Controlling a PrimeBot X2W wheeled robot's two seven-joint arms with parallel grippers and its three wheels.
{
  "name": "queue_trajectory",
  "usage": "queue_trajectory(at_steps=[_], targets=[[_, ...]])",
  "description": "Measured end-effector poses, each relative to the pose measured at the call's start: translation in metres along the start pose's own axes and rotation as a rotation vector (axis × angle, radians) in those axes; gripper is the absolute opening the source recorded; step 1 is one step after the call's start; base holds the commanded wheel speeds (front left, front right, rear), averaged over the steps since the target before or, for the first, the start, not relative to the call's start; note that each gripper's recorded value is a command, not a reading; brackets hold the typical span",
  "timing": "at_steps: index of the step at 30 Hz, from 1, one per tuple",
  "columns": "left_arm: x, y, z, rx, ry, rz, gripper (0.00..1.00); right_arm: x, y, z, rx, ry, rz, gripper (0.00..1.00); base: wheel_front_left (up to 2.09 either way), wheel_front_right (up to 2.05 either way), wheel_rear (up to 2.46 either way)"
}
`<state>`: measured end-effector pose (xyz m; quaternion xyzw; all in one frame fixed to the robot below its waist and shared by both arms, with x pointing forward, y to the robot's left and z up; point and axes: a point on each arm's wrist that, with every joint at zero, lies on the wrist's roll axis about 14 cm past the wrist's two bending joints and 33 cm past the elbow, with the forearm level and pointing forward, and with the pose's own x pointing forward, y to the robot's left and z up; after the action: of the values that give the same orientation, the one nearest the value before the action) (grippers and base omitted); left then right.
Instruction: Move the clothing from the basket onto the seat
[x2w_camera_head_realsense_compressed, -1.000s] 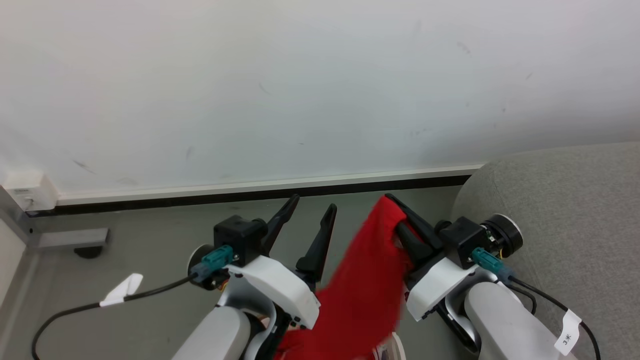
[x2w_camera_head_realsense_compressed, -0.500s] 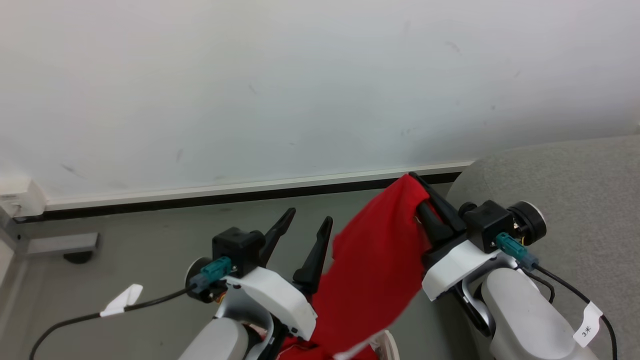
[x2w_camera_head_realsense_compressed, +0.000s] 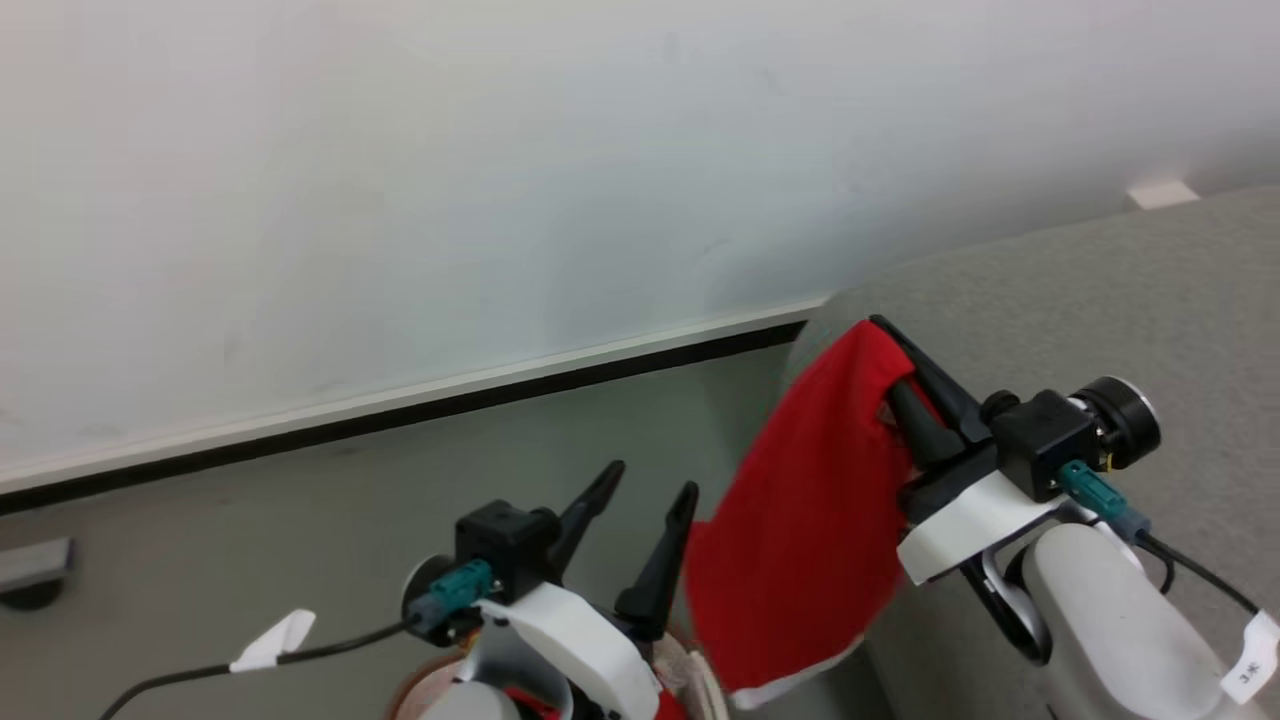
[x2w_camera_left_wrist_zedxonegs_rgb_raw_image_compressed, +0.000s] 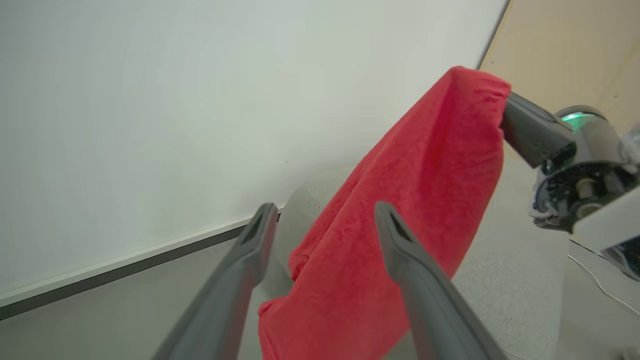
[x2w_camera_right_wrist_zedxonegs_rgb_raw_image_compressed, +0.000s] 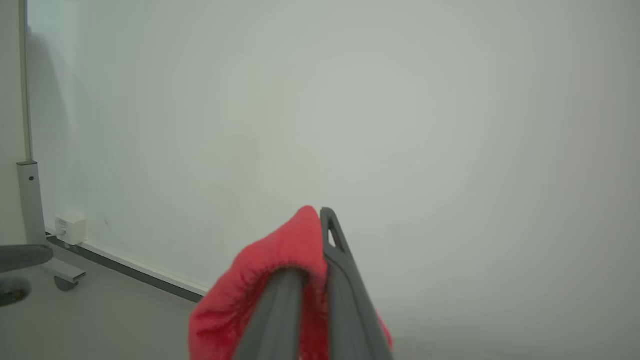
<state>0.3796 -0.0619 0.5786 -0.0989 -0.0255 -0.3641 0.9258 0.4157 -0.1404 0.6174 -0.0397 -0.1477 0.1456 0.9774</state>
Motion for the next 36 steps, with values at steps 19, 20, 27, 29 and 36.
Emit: queue_trajectory(at_steps=[19,20,27,29,36], targets=[[0.028,-0.111,-0.035,-0.080,0.084,-0.353,1.00,-0.086,-0.118,0.024,-0.136,0.017,-0.299,0.00,0.00,0.00,0.00],[0.029,-0.112,-0.035,-0.081,0.086,-0.359,1.00,-0.088,-0.121,0.023,-0.138,0.020,-0.307,0.00,0.00,0.00,0.00],[0.039,-0.109,-0.039,-0.079,0.089,-0.386,1.00,-0.086,-0.136,0.014,-0.104,0.031,-0.358,0.00,0.00,0.00,0.00],[0.043,-0.105,-0.040,-0.080,0.091,-0.387,1.00,-0.082,-0.141,0.009,-0.083,0.033,-0.376,0.00,0.00,0.00,0.00],[0.062,-0.081,-0.053,-0.070,0.110,-0.395,1.00,-0.039,-0.176,-0.002,0.003,0.014,-0.434,0.00,0.00,0.00,0.00]])
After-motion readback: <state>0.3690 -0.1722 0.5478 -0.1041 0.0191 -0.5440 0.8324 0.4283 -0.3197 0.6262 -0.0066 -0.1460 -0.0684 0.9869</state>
